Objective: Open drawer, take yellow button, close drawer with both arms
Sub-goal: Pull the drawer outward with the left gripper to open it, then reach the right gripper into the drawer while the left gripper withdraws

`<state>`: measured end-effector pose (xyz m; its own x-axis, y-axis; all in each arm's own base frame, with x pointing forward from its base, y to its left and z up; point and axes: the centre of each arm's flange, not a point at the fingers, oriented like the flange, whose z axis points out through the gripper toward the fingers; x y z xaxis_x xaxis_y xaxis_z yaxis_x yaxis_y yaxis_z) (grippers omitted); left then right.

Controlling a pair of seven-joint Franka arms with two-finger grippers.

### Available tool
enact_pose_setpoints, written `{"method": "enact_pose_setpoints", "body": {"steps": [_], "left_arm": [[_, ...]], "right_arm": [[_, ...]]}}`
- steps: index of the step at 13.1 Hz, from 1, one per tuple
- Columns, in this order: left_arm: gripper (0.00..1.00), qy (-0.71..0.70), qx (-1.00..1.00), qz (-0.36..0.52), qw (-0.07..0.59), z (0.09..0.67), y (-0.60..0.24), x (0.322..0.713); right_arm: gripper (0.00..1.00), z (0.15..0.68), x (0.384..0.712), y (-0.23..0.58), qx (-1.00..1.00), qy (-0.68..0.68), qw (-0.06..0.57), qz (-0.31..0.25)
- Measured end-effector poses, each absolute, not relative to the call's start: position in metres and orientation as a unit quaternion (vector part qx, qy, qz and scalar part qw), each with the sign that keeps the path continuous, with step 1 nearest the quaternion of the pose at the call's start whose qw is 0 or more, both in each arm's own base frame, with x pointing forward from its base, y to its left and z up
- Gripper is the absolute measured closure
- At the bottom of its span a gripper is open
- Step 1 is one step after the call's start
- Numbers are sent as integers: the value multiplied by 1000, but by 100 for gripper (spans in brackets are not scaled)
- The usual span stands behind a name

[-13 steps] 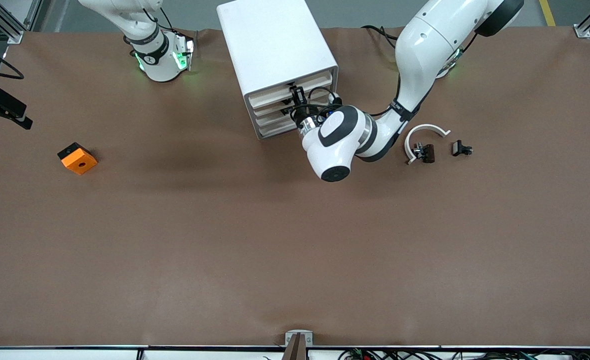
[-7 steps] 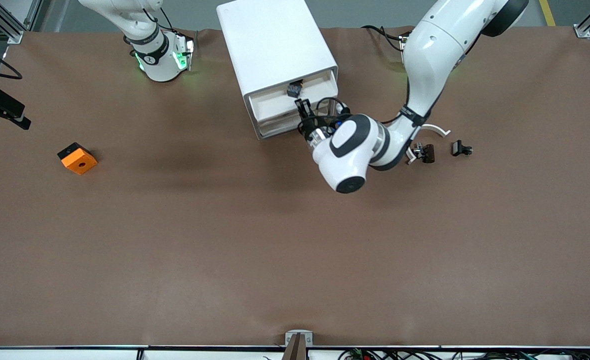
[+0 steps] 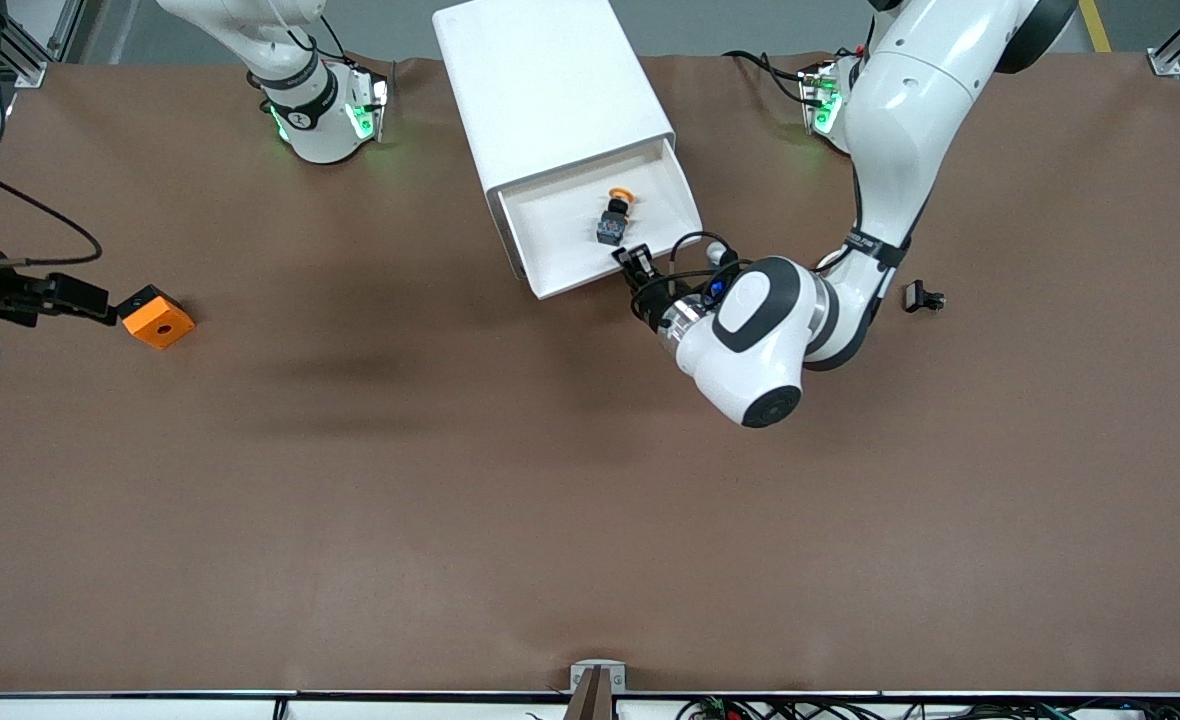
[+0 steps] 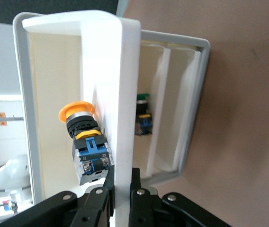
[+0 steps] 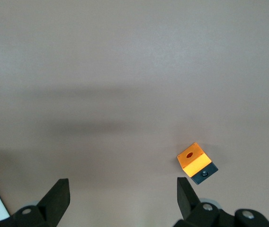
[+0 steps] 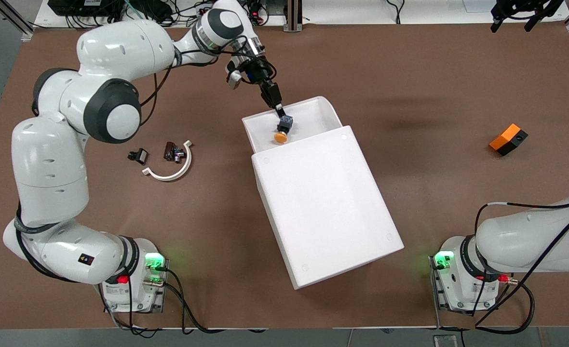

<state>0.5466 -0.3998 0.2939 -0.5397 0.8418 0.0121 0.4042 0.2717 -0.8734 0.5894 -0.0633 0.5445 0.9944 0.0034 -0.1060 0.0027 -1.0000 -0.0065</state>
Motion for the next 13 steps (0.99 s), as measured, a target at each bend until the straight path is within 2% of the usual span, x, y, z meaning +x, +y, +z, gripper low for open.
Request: {"method": "enact_pose_setpoints", "body": {"steps": [2, 3, 6, 10, 13], "left_arm": [[86, -766, -402, 447, 228, 296, -379, 564], [80, -776, -394, 446, 210, 296, -372, 574], [48, -797, -381, 438, 169, 300, -364, 593], [1, -801, -384, 441, 126, 325, -340, 621], [0, -789, -419, 444, 67, 357, -321, 645]], "right_arm": [[0, 549, 590, -64, -999, -1, 3, 50], [0, 550, 590, -63, -999, 2, 4, 51], [0, 549, 592, -18, -997, 57, 4, 56], [0, 549, 583, 107, -997, 51, 13, 61], [0, 551, 562, 197, -994, 74, 42, 67]]}}
